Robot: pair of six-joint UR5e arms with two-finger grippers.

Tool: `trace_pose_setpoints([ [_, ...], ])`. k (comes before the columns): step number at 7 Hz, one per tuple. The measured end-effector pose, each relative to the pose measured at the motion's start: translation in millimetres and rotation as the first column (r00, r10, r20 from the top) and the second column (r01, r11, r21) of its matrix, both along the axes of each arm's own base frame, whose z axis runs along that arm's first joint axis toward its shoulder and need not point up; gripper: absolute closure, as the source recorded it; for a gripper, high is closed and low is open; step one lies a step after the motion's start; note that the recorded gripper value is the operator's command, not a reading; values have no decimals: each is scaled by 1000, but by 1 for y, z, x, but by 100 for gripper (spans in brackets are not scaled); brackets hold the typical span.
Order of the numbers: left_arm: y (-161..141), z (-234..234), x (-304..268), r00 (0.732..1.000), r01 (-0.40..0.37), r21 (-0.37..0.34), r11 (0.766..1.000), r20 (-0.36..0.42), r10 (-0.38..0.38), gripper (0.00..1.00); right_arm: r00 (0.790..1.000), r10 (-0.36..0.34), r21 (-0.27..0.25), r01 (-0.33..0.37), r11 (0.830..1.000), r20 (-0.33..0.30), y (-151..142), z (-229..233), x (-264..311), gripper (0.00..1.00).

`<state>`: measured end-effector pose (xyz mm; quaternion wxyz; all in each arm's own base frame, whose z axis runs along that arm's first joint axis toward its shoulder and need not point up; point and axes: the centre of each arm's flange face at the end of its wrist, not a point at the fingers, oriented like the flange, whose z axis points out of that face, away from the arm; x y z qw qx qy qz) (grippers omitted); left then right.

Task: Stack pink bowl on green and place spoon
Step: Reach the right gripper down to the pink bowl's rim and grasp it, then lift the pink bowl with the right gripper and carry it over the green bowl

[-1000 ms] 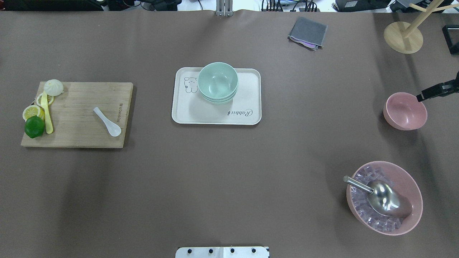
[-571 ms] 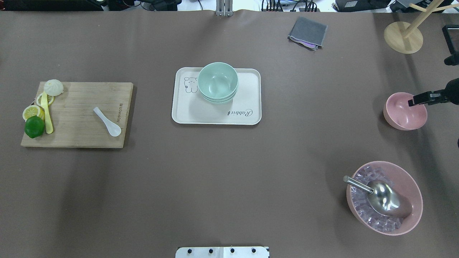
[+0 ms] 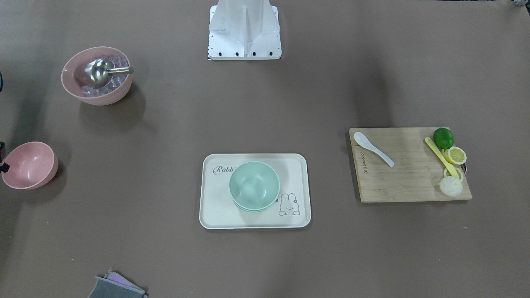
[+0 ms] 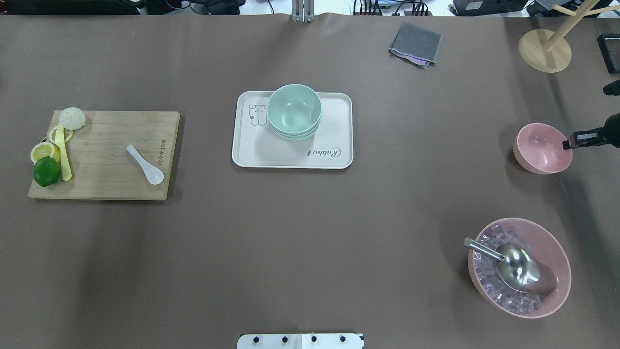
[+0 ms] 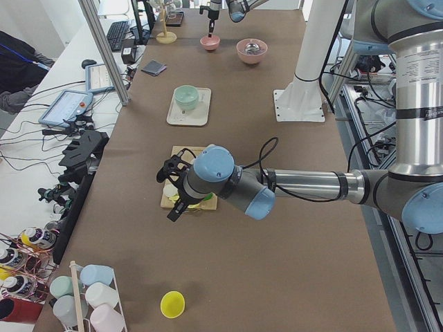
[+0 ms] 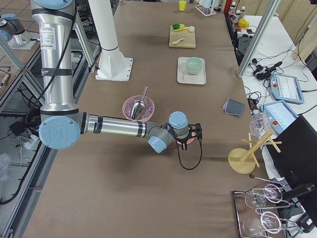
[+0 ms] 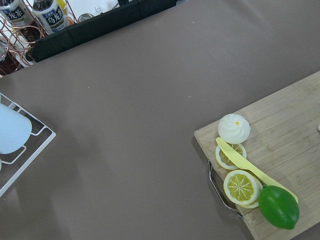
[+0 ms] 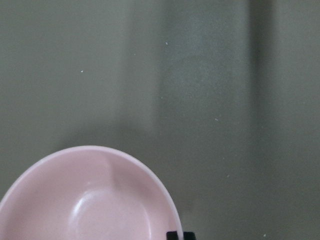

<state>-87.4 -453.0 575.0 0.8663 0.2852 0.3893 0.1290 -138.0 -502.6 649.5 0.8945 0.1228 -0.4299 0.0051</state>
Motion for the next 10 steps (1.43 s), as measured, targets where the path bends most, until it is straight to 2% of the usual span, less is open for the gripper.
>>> trace_pose_setpoints([
  [2, 3, 1, 0, 1000, 0, -1, 1000, -1, 0, 2, 1000, 2, 36, -2, 999, 14, -6, -20, -2, 100],
  [3, 3, 1, 0, 1000, 1, 4, 1000, -2, -1, 2, 999, 0, 80, -3, 997, 36, -17, -47, -8, 100],
  [5, 4, 2, 1, 1000, 1, 8, 1000, -2, -1, 2, 995, -33, 181, 15, 983, 97, -50, -123, -47, 100],
  [6, 4, 2, 1, 1000, 0, 8, 1000, -2, 0, 2, 989, -41, 199, 12, 980, 140, -65, -166, -79, 100],
  [7, 4, 2, 1, 1000, 0, 8, 1000, -2, 0, 2, 983, -27, 193, -8, 981, 181, -75, -212, -123, 100],
  [8, 4, 2, 1, 1000, 0, 8, 1000, -2, 0, 2, 980, 6, 165, -40, 986, 201, -81, -259, -173, 100],
  [10, 4, 4, 2, 1000, -1, 5, 1000, -2, 1, 2, 984, 78, 64, -89, 994, 158, -80, -371, -258, 100],
])
